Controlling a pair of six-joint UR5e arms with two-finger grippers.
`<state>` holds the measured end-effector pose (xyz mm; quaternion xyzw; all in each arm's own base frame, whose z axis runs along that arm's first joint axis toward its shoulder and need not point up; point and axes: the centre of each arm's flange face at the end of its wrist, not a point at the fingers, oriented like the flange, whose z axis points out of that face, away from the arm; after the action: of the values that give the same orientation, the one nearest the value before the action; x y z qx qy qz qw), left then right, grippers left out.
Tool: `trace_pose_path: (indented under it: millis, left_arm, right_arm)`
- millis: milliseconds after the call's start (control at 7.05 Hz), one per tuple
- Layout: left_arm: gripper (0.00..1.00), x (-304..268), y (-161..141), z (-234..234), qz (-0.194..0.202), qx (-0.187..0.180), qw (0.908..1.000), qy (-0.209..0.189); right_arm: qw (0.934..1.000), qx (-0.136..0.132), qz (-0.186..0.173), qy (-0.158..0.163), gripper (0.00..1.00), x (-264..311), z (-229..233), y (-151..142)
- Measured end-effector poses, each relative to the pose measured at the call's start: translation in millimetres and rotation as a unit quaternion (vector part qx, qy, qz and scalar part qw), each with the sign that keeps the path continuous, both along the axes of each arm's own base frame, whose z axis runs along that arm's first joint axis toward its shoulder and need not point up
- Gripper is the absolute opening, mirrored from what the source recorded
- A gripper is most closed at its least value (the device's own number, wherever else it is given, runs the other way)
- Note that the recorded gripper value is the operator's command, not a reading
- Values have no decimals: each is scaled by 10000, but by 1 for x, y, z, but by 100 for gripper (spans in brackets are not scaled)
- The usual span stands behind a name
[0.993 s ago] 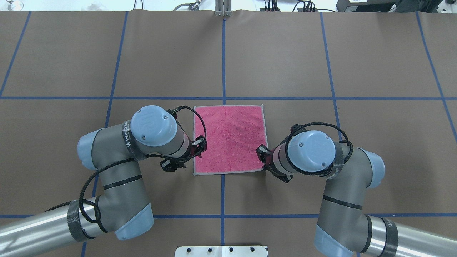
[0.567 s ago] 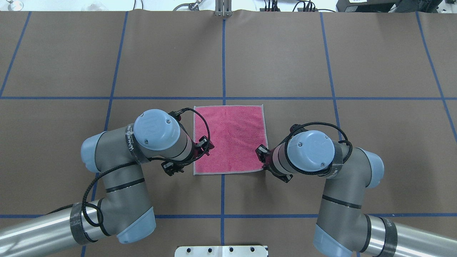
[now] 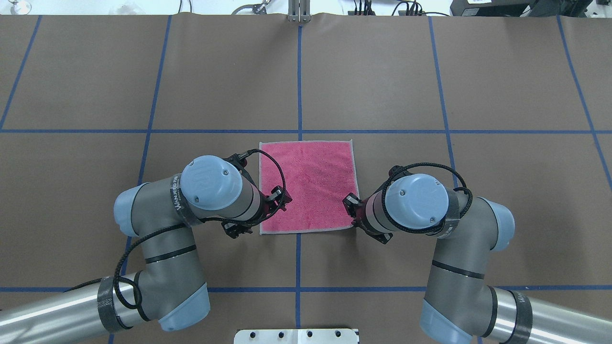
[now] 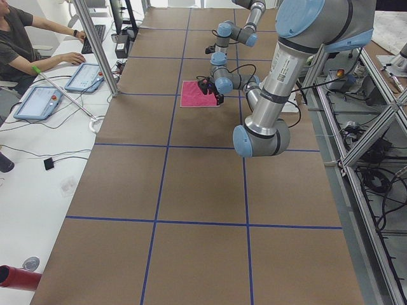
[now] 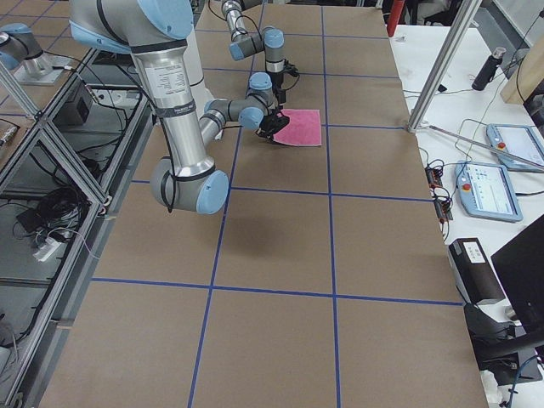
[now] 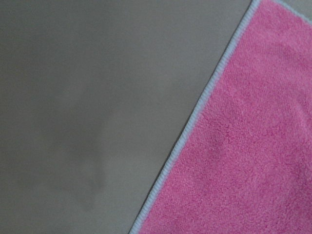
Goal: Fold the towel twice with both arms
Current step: 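Close both grippers on the two near corners of the towel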
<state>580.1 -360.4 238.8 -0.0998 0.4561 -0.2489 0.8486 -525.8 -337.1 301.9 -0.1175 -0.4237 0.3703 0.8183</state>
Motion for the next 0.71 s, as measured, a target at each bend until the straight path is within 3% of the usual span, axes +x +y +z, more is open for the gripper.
trace_pose_path:
  millis: [142, 709]
  left_arm:
    - [75, 5, 5, 4, 39, -23, 10000, -41]
    - [59, 10, 12, 13, 11, -211, 9996, -207]
  right_arm:
    - [10000, -2, -1, 0, 0, 0, 0, 0]
    - [10000, -3, -4, -1, 0, -1, 0, 1]
